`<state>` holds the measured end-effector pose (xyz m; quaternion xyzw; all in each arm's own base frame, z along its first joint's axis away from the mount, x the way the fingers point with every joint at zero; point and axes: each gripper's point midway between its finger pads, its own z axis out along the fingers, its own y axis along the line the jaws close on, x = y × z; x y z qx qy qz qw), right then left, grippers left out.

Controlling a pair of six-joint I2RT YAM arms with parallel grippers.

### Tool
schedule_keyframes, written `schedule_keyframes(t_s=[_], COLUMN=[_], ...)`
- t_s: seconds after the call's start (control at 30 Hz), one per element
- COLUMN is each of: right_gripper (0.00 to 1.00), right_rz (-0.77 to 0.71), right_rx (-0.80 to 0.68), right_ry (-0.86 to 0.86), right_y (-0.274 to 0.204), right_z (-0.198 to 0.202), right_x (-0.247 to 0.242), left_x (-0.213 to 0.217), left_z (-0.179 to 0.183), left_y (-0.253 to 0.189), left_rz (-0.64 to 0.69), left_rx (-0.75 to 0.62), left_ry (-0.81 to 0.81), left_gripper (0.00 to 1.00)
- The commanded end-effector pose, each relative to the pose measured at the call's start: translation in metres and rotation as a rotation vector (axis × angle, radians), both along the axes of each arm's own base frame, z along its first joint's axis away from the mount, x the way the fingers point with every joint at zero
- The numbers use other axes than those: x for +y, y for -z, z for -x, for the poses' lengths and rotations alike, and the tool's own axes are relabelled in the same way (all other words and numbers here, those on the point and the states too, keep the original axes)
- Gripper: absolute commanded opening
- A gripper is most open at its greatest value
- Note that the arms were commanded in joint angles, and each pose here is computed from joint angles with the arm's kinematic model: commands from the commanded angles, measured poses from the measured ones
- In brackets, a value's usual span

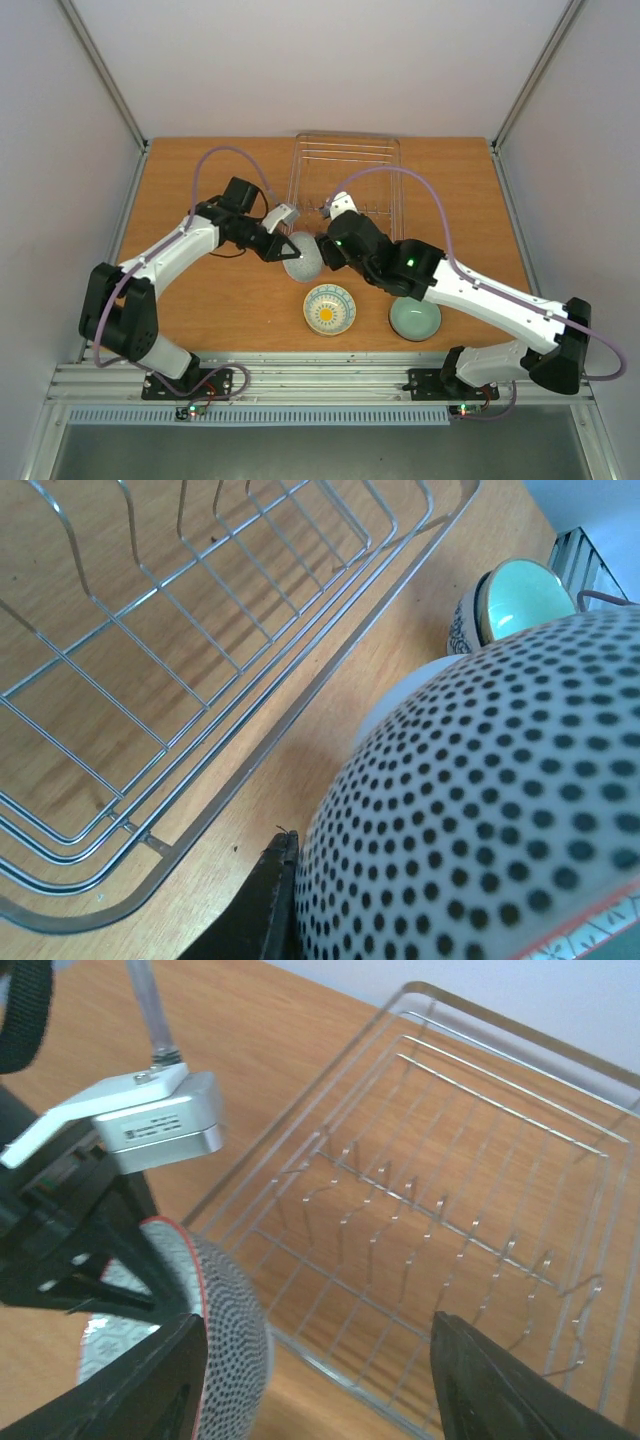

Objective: Load the bowls into the dish rack
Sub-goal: Place the bowl in the dish rack.

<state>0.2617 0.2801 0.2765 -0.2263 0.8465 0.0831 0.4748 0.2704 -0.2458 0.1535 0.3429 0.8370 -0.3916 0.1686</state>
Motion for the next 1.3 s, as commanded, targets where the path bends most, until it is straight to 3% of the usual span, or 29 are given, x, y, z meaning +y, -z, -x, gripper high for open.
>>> schedule_keyframes(t_s=[0.0, 0.23, 0.43, 0.67, 1.27], right_gripper=[0.66, 0.80, 0.84, 0.85, 0.84], right_rz=[-0.101, -0.317, -0.364, -0.440, -0.566], right_rx=[0.081, 0.262, 0.313, 0.357, 0.467], right_ry=[-0.108, -0.303, -0.274, -0.304, -0.285], right_y=[-0.003, -0.008, -0.002, 0.010, 0.038], right_z=[0.020, 0.048, 0.050, 0.057, 0.070], right_x=[0.014, 0.034, 0.023, 0.028, 0.031], left_x=[-0.008, -0.011, -0.012, -0.010, -0.007], left_z=[-0.001, 0.017, 0.041, 0.056, 0.049], left_y=[-0.031, -0.045, -0.065, -0.076, -0.073], left_rz=[0.098, 0.172, 0.277, 0.348, 0.330], left_rx=[-0.137, -0.138, -0.144, -0.134, -0.164], left_ry=[0.039, 0.113, 0.198, 0.261, 0.236], left_gripper=[0.01, 0.01, 0.01, 0.01, 0.00])
